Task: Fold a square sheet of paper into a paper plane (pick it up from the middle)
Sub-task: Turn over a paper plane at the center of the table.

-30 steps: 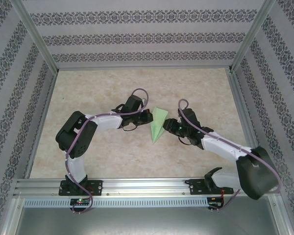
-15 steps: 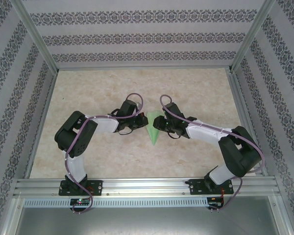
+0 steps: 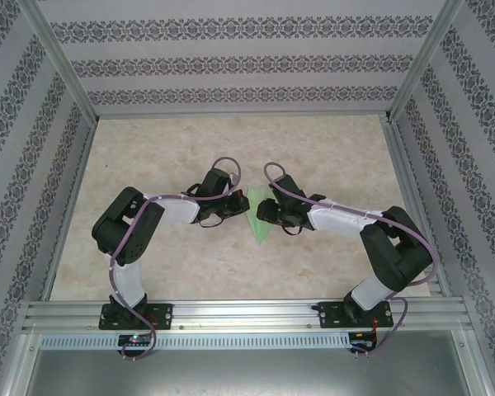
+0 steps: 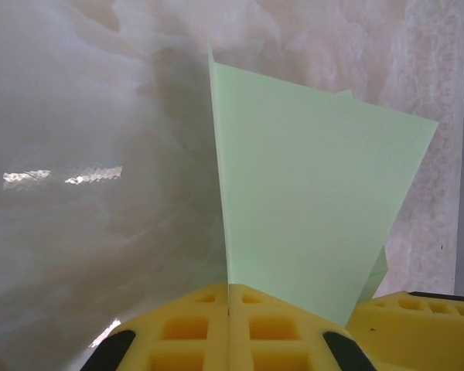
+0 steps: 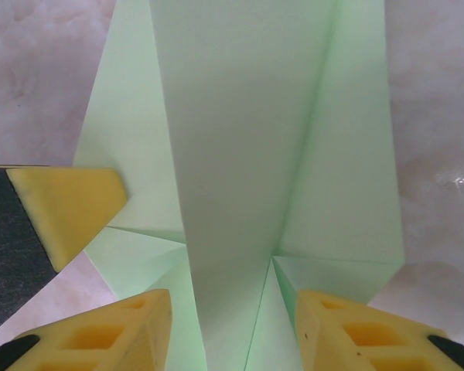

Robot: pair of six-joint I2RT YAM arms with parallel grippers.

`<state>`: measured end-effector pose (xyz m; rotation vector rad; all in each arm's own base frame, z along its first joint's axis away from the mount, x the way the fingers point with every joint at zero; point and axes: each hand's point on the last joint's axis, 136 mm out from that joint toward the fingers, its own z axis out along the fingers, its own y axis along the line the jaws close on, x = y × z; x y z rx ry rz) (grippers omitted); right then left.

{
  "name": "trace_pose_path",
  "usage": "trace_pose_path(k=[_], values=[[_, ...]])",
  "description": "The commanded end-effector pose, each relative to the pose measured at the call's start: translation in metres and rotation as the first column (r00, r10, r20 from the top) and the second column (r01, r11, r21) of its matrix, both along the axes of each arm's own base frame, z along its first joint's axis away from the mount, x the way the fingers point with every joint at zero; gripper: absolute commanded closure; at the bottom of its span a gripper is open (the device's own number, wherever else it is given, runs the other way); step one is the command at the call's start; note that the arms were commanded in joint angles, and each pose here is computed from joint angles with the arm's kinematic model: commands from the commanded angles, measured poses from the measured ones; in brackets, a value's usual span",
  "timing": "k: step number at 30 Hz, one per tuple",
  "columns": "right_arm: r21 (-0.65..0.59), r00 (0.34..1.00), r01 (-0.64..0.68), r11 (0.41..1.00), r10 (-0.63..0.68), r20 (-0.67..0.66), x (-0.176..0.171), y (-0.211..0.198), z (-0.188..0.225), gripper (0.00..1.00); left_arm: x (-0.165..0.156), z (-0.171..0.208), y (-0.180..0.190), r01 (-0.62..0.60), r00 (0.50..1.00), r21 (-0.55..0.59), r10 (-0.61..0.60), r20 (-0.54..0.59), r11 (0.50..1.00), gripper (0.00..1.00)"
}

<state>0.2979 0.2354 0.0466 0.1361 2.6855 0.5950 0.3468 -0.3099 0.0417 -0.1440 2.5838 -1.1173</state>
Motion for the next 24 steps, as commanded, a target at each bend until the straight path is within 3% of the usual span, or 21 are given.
trace_pose_path(k=[1, 15, 24], values=[[0.019, 0.999, -0.032, 0.999, 0.032, -0.001, 0.000, 0.013, 0.004, 0.52, 0.006, 0.004, 0.003, -0.014, 1.000, -0.024, 0.014, 0.015, 1.000, 1.00], [0.091, 0.999, 0.018, 0.996, -0.014, -0.040, -0.013, 0.027, 0.008, 0.51, 0.006, 0.004, 0.003, -0.011, 1.000, -0.025, 0.011, 0.016, 1.000, 1.00], [-0.018, 0.999, -0.017, 1.000, 0.016, -0.045, -0.016, 0.029, -0.005, 0.50, 0.003, 0.003, -0.001, 0.006, 1.000, -0.044, -0.006, 0.007, 0.999, 1.00]])
